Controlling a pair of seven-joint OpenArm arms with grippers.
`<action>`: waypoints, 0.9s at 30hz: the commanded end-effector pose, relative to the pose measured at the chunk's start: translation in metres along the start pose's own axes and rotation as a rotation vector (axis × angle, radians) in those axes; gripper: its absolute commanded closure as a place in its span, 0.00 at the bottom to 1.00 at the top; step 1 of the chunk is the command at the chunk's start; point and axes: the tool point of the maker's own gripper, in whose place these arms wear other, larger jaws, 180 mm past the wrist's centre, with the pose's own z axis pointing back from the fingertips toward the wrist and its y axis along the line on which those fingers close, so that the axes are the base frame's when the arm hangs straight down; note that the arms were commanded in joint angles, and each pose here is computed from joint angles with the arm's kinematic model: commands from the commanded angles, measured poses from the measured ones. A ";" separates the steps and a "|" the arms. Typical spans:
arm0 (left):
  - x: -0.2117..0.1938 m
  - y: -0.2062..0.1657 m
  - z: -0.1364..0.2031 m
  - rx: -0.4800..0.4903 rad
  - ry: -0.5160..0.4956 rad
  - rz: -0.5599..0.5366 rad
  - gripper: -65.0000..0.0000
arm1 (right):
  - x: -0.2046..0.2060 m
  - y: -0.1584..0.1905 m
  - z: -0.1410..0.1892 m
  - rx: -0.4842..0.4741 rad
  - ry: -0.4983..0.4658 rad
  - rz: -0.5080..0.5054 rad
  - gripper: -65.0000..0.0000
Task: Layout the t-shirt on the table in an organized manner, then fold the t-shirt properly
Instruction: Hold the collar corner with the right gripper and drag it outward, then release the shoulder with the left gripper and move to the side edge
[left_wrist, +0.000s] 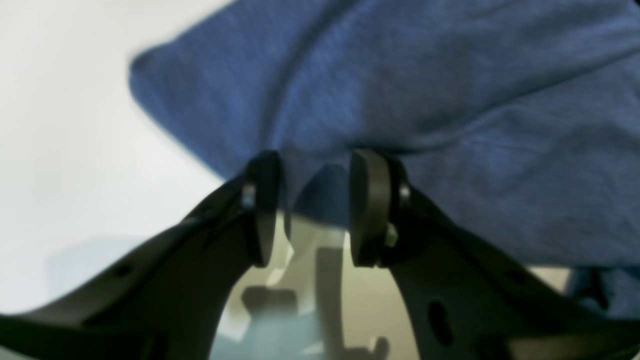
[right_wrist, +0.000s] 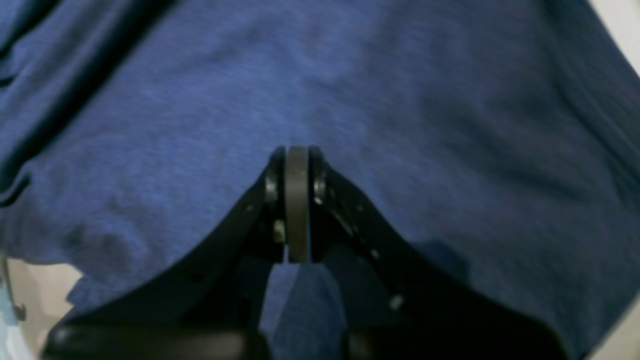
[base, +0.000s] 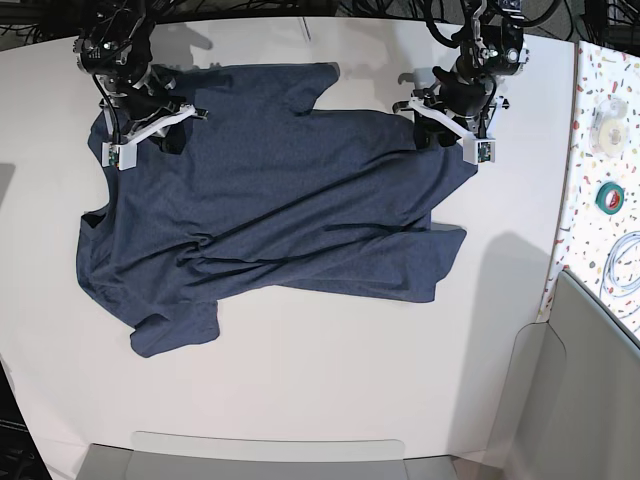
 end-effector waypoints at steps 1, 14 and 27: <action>0.019 -0.005 0.007 -0.014 -0.071 -0.015 0.62 | 0.006 0.001 0.003 0.004 -0.027 0.011 1.00; 0.073 0.041 0.043 0.033 -0.256 0.177 0.61 | -0.049 -0.077 0.000 -0.134 0.139 -0.072 1.00; 0.000 0.053 0.023 0.006 0.065 0.335 0.52 | 0.000 -0.160 0.029 -0.303 0.094 0.037 1.00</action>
